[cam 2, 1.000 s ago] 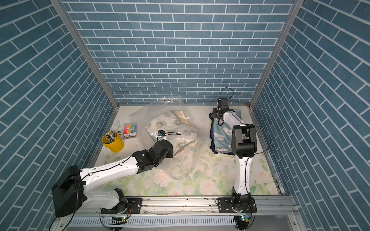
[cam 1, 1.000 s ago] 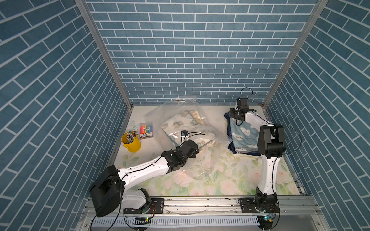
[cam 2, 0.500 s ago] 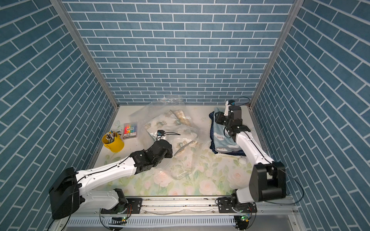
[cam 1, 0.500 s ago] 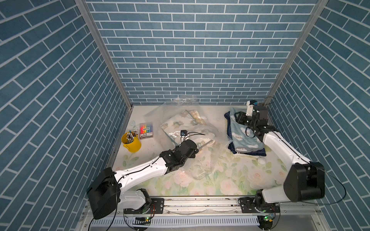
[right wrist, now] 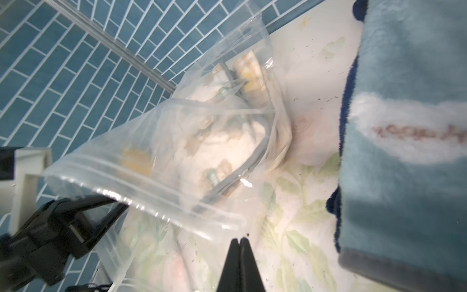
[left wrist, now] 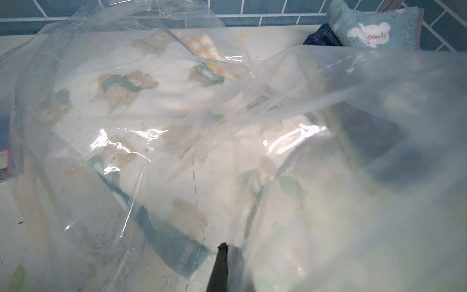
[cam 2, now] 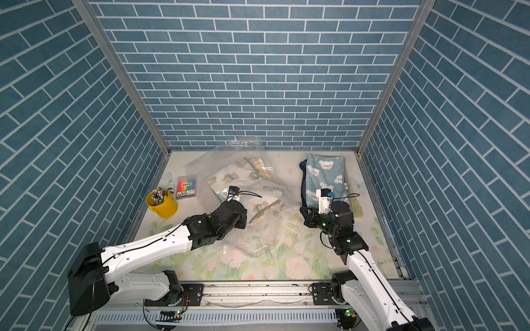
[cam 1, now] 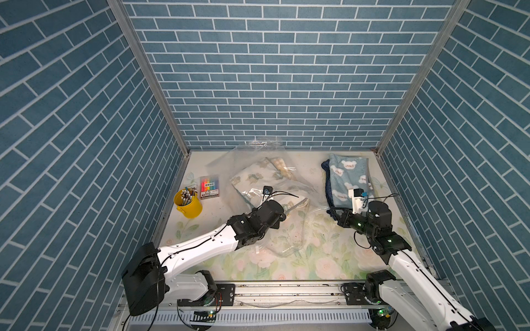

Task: Take the blanket out of the vacuum bag
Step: Take out the blanket from the vacuum bag.

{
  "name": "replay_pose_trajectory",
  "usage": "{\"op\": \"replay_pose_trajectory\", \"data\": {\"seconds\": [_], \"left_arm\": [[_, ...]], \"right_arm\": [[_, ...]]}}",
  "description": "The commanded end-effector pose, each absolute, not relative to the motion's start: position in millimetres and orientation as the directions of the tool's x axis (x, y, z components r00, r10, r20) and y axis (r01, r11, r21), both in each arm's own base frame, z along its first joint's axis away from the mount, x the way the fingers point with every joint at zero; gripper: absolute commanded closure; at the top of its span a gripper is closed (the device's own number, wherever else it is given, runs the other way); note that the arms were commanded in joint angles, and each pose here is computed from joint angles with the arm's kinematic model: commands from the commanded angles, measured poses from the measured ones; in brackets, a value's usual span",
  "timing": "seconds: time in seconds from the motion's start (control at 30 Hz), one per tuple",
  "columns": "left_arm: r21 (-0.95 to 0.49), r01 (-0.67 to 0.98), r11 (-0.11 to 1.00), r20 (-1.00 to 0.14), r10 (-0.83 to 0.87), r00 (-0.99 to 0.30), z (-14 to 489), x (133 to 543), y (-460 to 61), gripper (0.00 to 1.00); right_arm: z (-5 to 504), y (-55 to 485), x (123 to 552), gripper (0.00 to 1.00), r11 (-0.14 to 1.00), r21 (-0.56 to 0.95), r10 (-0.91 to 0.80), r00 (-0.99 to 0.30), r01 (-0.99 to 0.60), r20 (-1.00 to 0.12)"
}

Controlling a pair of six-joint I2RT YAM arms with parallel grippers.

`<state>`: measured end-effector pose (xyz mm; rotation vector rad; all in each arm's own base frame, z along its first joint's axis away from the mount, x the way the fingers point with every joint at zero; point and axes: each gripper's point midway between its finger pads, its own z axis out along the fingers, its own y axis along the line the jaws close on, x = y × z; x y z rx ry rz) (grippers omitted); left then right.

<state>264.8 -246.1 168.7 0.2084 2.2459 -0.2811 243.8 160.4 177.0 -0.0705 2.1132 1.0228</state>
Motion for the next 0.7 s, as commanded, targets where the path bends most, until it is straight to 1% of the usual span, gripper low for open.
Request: {"op": "replay_pose_trajectory", "data": {"seconds": [0.0,0.1,0.17,0.33,0.4,0.5,0.57,0.67], "left_arm": [[-0.149,0.280,0.948,-0.787,0.058,-0.614,183,265,-255,1.00],[-0.152,0.261,0.953,-0.787,0.044,-0.616,182,269,-257,1.00],[-0.151,0.243,0.958,-0.789,0.031,-0.613,182,272,-257,1.00],[-0.174,0.235,0.956,-0.800,0.002,-0.600,191,279,-265,1.00],[-0.179,0.235,0.955,-0.802,-0.004,-0.597,195,281,-268,1.00],[-0.194,0.249,0.949,-0.803,-0.008,-0.596,201,283,-274,1.00],[-0.197,0.258,0.946,-0.802,-0.005,-0.597,204,284,-279,1.00],[-0.201,0.265,0.943,-0.799,-0.001,-0.602,206,285,-284,1.00]], "right_arm": [[158,172,217,1.00,0.648,0.681,0.209,-0.779,-0.342,-0.591],[166,172,210,1.00,0.663,0.652,0.192,-0.759,-0.368,-0.623],[177,181,200,1.00,0.611,0.669,0.170,-0.755,-0.424,-0.634],[180,205,179,1.00,0.540,0.679,0.105,-0.761,-0.497,-0.640],[183,220,166,1.00,0.480,0.686,0.065,-0.758,-0.546,-0.649],[178,243,148,1.00,0.436,0.674,-0.007,-0.751,-0.596,-0.660],[165,261,139,1.00,0.437,0.665,-0.064,-0.758,-0.606,-0.649],[151,287,128,1.00,0.390,0.698,-0.099,-0.781,-0.600,-0.616]]}}
